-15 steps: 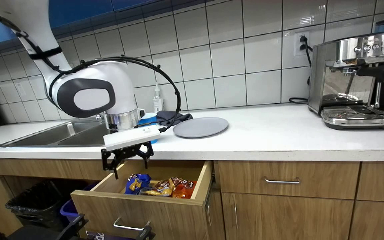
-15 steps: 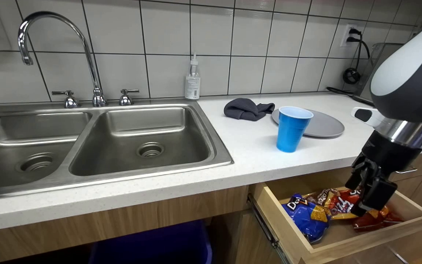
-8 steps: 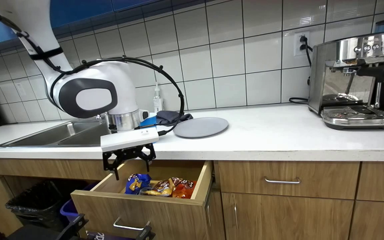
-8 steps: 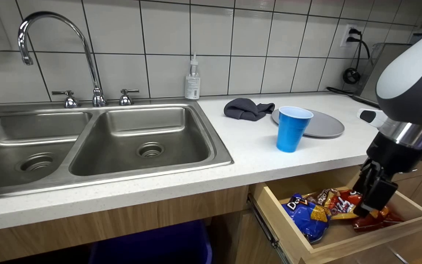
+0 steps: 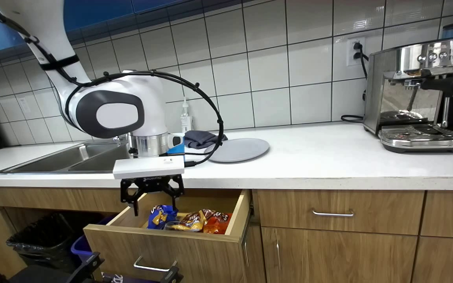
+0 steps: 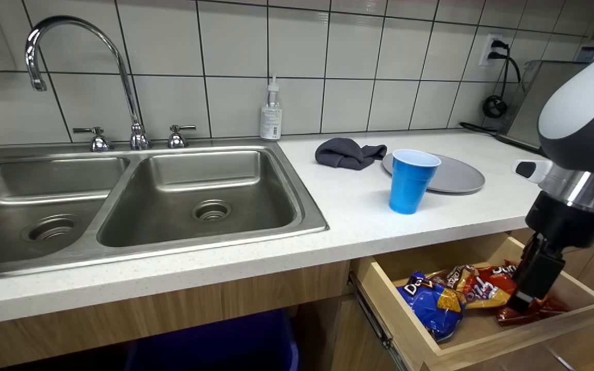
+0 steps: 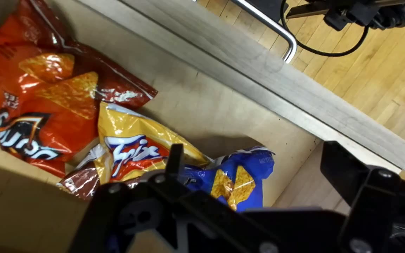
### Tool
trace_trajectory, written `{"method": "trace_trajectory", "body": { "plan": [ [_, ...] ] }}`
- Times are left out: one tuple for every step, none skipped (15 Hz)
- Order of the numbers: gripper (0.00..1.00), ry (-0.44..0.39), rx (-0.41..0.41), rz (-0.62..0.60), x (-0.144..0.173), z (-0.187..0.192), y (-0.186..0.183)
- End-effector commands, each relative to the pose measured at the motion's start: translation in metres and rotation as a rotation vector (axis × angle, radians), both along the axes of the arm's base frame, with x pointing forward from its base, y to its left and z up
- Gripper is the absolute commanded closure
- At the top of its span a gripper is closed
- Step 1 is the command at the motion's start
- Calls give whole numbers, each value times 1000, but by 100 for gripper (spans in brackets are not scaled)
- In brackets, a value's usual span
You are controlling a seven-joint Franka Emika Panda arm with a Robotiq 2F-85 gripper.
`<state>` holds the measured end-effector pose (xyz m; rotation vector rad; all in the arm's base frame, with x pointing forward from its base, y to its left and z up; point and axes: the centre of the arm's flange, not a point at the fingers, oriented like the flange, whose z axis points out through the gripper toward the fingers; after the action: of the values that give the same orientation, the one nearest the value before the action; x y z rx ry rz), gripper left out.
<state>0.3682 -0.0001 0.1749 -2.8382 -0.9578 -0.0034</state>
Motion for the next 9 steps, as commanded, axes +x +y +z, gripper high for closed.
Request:
{"method": "trace_trajectory", "body": {
  "plan": [
    [0, 60, 5, -35, -38, 31, 5],
    [0, 68, -6, -38, -41, 31, 6],
    [0, 80, -15, -40, -42, 31, 6],
    [0, 97, -30, -40, -45, 31, 7],
    [0, 115, -38, -38, -47, 30, 9],
    [0, 137, -50, -34, -50, 29, 11],
    [0, 155, -59, -31, -53, 29, 12],
    [0, 175, -71, -22, -56, 28, 15],
    [0, 193, -84, -20, -58, 28, 17]
  ]
}}
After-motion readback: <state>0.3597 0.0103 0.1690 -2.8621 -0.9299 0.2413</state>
